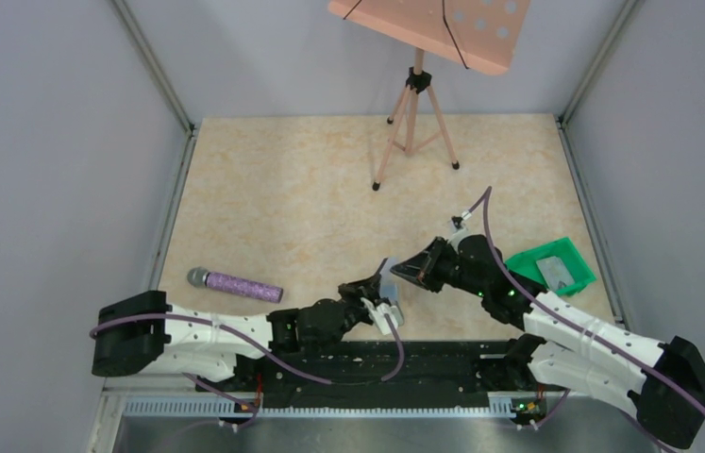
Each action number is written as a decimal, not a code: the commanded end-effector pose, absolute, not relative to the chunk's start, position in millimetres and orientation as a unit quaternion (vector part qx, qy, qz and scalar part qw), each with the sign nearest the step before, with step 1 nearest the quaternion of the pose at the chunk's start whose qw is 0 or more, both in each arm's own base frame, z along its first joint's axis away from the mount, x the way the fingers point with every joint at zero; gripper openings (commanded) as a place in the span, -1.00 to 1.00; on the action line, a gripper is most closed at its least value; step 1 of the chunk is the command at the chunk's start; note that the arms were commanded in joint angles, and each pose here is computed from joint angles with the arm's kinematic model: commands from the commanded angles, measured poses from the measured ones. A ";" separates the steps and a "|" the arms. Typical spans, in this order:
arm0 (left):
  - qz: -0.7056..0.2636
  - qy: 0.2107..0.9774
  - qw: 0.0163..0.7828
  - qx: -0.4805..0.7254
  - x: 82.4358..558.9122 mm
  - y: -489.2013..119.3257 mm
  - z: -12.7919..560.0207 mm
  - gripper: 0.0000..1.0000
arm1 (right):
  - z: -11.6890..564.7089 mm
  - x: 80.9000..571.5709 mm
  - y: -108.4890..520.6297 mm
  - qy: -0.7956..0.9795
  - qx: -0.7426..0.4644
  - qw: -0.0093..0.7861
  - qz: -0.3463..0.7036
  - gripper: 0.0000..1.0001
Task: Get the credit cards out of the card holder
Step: Remove the credit card from the card holder.
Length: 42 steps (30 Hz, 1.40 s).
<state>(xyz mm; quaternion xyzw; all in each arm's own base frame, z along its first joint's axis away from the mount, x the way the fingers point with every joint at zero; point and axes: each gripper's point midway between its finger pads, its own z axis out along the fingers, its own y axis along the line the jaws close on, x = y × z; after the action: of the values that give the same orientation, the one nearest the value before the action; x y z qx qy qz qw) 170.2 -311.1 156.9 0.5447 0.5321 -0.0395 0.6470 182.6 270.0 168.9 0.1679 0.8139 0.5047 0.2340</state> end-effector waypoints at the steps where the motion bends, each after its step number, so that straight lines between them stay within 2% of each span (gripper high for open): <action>1: -0.052 0.553 0.675 0.486 176.2 -306.4 173.7 -1.00 | 190.8 188.8 269.4 0.793 0.151 0.270 0.526 -1.00; 2: -0.056 0.564 0.674 0.475 176.8 -304.8 173.9 -1.00 | 192.5 190.1 267.7 0.792 0.143 0.281 0.523 -1.00; 3: -0.060 0.576 0.672 0.461 178.0 -303.0 173.9 -1.00 | 195.0 191.2 265.2 0.790 0.135 0.295 0.521 -0.92; 6: -0.079 0.606 0.661 0.435 178.0 -301.8 174.8 -1.00 | 205.4 194.3 255.3 0.780 0.098 0.348 0.510 -0.54; 8: -0.120 0.638 0.643 0.406 174.5 -304.1 174.9 -1.00 | 213.3 194.4 247.5 0.772 0.063 0.390 0.498 -0.37; 13: -0.270 0.727 0.558 0.295 169.7 -304.1 180.3 -1.00 | 221.8 191.7 230.4 0.765 -0.022 0.461 0.449 -0.21; 17: -0.371 0.761 0.492 0.203 173.9 -293.9 188.8 -1.00 | 221.7 184.9 229.0 0.759 -0.058 0.471 0.446 -0.15; 20: -0.404 0.760 0.476 0.181 169.2 -291.9 200.1 -1.00 | 224.7 177.5 234.3 0.745 -0.084 0.471 0.465 -0.11; 29: -0.434 0.790 0.360 0.241 131.2 -300.0 197.2 -1.00 | 246.4 159.8 256.3 0.717 -0.237 0.460 0.468 -0.03; 35: -0.459 0.780 0.320 0.281 111.9 -305.7 204.2 -1.00 | 240.2 135.7 286.0 0.686 -0.335 0.382 0.521 -0.11; 39: -0.478 0.767 0.310 0.295 103.2 -307.2 211.5 -1.00 | 239.1 124.1 296.3 0.659 -0.350 0.355 0.563 -0.24; 42: -0.495 0.755 0.303 0.305 96.1 -309.1 216.6 -1.00 | 233.8 118.9 298.1 0.650 -0.357 0.345 0.575 -0.24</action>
<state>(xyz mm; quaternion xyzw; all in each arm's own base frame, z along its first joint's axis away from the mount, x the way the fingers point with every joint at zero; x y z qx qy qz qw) 106.9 -301.0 186.3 0.2856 0.7901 -0.4493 0.3039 133.5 291.3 212.4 -0.3152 0.7114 0.5288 0.3389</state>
